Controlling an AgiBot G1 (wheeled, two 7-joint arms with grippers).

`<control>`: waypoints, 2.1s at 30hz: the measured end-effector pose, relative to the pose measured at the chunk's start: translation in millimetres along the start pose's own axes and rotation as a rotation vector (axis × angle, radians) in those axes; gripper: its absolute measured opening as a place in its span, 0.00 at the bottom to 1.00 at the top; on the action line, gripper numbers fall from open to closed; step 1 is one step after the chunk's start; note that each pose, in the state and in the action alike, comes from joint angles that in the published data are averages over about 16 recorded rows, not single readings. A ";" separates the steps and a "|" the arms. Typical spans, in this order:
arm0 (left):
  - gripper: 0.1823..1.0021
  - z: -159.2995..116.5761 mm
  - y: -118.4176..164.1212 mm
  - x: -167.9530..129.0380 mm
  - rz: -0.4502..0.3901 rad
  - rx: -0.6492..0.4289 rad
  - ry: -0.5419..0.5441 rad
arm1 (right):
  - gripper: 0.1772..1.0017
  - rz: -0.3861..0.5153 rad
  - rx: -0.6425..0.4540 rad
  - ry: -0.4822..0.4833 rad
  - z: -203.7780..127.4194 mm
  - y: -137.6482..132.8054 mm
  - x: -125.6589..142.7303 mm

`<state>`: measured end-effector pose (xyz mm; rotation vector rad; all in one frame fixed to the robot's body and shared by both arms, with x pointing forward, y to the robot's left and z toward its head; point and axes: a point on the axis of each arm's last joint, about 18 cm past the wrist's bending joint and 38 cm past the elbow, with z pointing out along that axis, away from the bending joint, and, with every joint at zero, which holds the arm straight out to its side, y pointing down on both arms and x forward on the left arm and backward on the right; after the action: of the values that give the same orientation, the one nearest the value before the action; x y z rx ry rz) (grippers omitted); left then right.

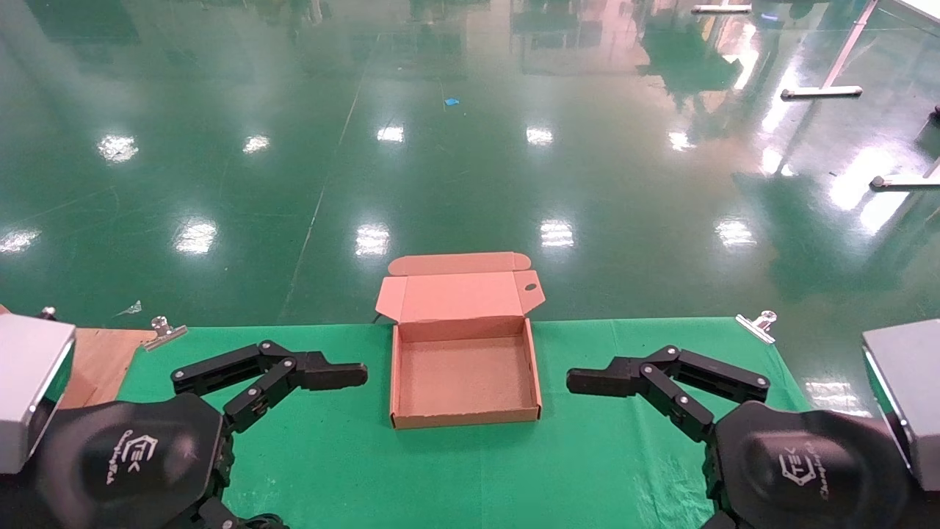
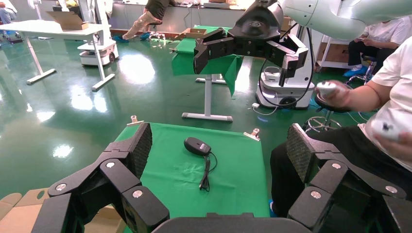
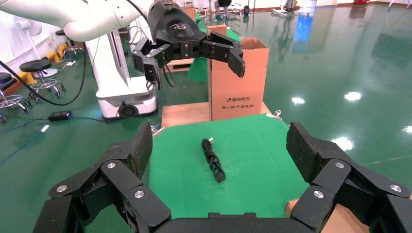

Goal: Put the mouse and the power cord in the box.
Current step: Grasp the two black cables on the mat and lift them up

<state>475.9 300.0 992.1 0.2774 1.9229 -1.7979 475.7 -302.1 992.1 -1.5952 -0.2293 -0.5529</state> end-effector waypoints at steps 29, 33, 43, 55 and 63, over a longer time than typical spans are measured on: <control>1.00 -22.4 108.3 -69.4 0.170 -0.789 -0.098 | 1.00 -0.190 -0.898 -0.114 -0.9 118.8 52.8; 1.00 -31.0 133.6 -85.3 0.192 -0.938 -0.101 | 1.00 -0.231 -1.010 -0.134 2.5 135.4 69.1; 1.00 -52.9 184.0 -107.7 0.208 -1.204 -0.066 | 1.00 -0.285 -1.169 -0.173 17.1 179.1 99.8; 1.00 -61.0 230.0 -105.2 0.146 -1.256 -0.023 | 1.00 -0.303 -1.248 -0.215 26.2 222.4 114.9; 1.00 -63.0 246.5 -107.3 0.135 -1.265 -0.023 | 1.00 -0.314 -1.278 -0.240 27.3 239.3 116.2</control>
<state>669.6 408.4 827.9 -0.0679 2.5049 -0.2632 692.5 -323.0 837.0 -2.9046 -0.3364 -0.8187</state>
